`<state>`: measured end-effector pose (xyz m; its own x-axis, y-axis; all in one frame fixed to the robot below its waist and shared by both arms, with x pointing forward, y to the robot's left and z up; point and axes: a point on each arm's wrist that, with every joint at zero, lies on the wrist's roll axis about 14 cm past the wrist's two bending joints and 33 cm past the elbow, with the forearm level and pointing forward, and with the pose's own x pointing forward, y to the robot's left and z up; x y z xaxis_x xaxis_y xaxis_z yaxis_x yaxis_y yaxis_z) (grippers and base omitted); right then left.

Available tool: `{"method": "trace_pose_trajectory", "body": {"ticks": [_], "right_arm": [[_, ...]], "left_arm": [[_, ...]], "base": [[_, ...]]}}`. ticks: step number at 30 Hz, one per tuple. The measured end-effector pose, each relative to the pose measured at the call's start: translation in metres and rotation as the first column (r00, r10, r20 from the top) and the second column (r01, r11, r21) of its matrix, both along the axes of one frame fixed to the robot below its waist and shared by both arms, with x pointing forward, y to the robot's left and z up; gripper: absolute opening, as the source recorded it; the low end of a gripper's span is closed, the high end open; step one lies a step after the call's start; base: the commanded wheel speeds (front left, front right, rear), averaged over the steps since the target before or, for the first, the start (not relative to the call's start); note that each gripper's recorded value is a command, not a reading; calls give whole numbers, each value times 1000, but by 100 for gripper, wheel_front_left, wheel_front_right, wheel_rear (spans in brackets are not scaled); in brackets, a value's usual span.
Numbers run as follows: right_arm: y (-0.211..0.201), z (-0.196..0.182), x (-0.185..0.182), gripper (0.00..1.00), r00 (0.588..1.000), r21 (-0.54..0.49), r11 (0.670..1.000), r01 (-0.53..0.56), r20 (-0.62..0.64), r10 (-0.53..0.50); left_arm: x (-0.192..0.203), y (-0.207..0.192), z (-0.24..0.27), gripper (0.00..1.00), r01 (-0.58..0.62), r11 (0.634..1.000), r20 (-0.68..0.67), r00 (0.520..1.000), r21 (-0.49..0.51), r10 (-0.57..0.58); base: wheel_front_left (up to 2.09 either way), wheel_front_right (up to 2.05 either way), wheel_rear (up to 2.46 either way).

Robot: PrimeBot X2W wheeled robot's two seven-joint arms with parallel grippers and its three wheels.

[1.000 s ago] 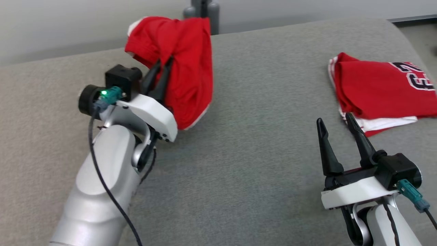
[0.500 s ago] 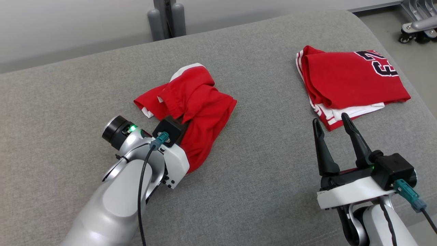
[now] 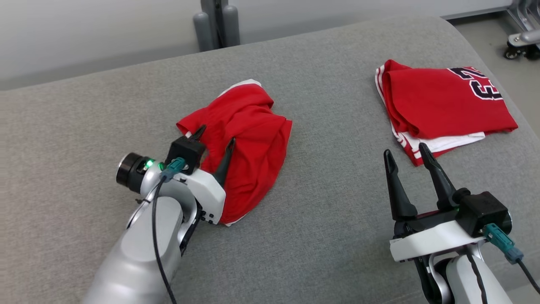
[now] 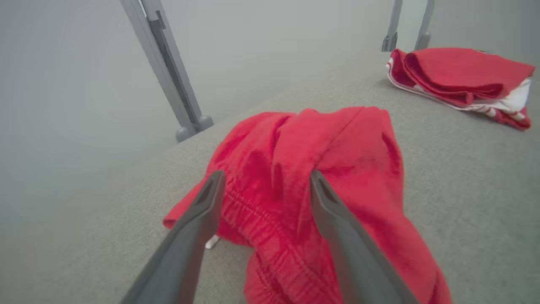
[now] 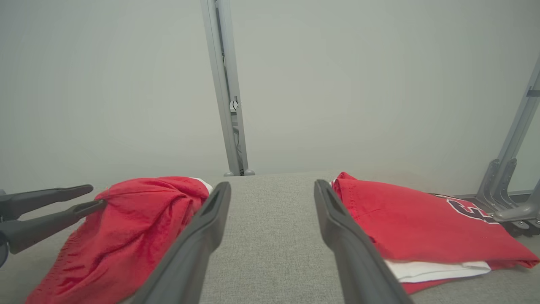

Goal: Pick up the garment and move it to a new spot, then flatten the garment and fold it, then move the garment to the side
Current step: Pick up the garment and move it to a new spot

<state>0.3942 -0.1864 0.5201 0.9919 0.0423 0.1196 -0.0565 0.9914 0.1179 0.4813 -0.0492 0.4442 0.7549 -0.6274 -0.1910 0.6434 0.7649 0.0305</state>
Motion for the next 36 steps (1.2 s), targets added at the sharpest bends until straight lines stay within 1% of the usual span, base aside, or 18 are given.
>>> {"method": "trace_pose_trajectory", "body": {"ticks": [2, 4, 6, 8, 13, 18, 23, 29, 31, 36], "right_arm": [[7, 2, 1, 100, 1000, 3, 1000, -21, 7, 21], [16, 4, 2, 100, 999, 7, 999, -46, 14, 46], [23, 6, 3, 100, 998, 11, 998, -66, 22, 66], [29, 7, 3, 100, 996, 13, 996, -87, 26, 86], [48, 12, 1, 100, 989, 12, 989, -144, 40, 144], [63, 14, -4, 100, 982, 16, 982, -186, 47, 185], [70, 17, -8, 100, 977, 29, 978, -205, 58, 203], [74, 12, -16, 100, 977, 45, 976, -212, 42, 210], [73, 11, -20, 100, 977, 47, 977, -210, 39, 208], [72, 9, -25, 100, 978, 47, 978, -205, 35, 203]], "left_arm": [[-2, 9, 6, 100, -49, 997, -15, 999, -58, 49], [1, 23, 22, 100, -118, 984, 0, 993, -132, 119], [2, 42, 36, 100, -190, 964, 19, 980, -188, 197], [-5, 63, 39, 100, -259, 939, 12, 963, -226, 268], [-29, 110, 50, 100, -391, 875, 20, 910, -287, 413], [-58, 145, 64, 100, -463, 826, 53, 862, -321, 504], [-83, 171, 83, 100, -502, 793, 119, 815, -346, 568], [-111, 195, 91, 100, -536, 764, 152, 774, -358, 614], [-119, 201, 90, 100, -548, 762, 166, 763, -345, 625], [-133, 210, 77, 100, -584, 749, 147, 749, -312, 646]], "base": [[0, 0, 0], [0, 0, 0], [0, 0, 0], [0, 0, 0], [0, 0, 0], [0, 0, 0], [0, 0, 0], [0, 0, 0], [0, 0, 0], [0, 0, 0]]}}
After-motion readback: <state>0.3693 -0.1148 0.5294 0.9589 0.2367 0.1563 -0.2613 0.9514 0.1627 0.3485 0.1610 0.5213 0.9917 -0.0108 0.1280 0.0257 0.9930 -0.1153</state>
